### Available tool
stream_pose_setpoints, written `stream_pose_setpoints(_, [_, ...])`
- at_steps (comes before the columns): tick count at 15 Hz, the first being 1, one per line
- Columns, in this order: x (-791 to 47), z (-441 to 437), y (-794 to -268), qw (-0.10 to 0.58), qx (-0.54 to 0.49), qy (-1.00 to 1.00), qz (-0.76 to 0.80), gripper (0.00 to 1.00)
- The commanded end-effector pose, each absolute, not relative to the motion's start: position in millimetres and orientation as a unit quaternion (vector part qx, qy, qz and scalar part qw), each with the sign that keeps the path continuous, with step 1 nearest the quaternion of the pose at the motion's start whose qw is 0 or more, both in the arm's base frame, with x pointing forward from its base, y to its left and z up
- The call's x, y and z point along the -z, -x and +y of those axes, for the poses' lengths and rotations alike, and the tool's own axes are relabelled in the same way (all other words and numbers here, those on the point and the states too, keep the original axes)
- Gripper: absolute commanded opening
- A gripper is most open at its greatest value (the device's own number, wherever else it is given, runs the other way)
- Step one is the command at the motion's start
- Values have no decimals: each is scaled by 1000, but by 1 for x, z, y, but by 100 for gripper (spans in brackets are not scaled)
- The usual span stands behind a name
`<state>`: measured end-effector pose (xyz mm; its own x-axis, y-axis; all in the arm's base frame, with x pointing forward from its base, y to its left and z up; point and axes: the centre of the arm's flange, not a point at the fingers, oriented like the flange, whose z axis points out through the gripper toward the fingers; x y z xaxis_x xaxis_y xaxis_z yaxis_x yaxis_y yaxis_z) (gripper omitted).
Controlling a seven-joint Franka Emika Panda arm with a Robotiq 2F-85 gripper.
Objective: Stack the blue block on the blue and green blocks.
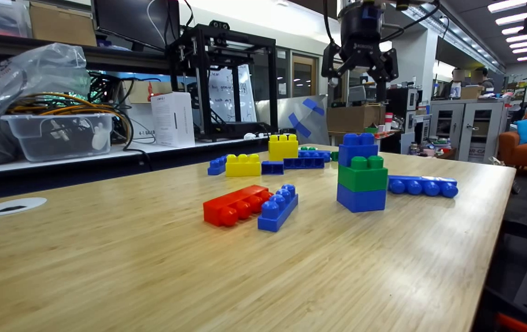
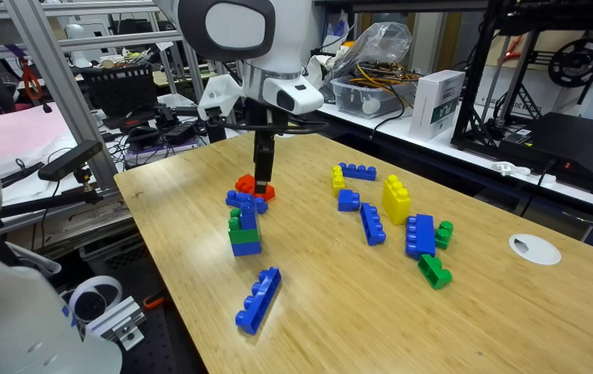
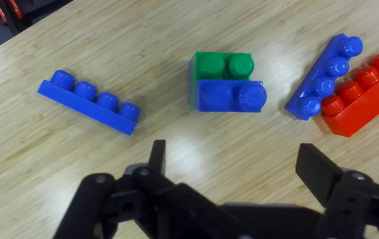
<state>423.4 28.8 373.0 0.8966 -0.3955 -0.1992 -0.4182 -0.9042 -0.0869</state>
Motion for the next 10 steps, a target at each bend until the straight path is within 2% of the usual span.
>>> stream_pose_setpoints(1, [-350,33,-425,57,-79,971,216,100])
stream_pose_setpoints(10, [-302,46,-417,43,-103,974,196,100])
